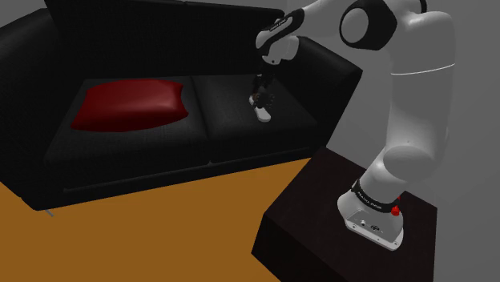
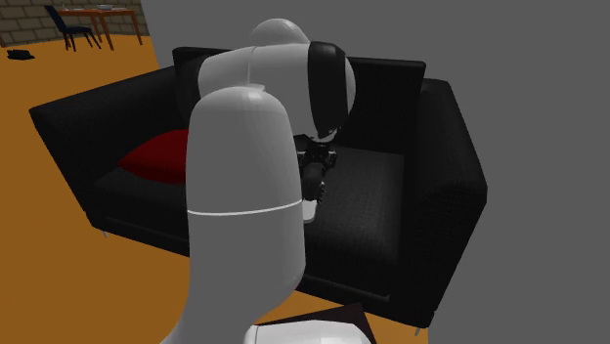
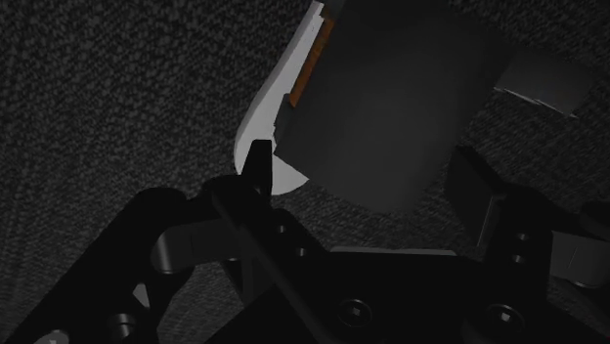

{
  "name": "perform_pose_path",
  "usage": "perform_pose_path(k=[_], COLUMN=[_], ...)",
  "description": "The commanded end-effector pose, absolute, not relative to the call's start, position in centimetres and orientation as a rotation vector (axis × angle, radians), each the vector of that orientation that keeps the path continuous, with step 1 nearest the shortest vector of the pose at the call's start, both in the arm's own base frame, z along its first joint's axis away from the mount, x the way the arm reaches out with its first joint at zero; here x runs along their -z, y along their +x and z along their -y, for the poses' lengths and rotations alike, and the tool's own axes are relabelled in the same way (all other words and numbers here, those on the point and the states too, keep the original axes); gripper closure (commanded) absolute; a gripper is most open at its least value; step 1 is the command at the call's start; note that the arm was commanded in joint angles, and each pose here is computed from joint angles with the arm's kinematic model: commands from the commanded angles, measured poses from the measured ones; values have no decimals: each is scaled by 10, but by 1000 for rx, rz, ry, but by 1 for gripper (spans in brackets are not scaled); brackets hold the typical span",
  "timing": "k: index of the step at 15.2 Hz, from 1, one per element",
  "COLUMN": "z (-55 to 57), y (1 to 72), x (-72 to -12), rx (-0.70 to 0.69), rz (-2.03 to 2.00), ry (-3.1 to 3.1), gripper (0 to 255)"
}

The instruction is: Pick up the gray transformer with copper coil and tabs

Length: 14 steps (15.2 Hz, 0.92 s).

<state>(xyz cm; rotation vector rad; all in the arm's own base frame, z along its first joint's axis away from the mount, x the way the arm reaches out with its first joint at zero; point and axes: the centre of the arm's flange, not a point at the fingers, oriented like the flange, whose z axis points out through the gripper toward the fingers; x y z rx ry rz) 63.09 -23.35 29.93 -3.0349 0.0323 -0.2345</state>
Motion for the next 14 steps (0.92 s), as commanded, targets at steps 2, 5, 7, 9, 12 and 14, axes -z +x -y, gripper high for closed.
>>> perform_pose_path(k=[2,5,7,9,12,14], z=[233,233,233,233,233,233], y=[631,631,631,631,631,631], x=[-315,-331,-341,-352,-368,-368], rx=[234,234,234,234,234,234], rz=[-32,-32,-32,-32,-32,-32], ry=[-3035,-3035,-3035,-3035,-3035,-3035], gripper=[255,255,255,255,255,255])
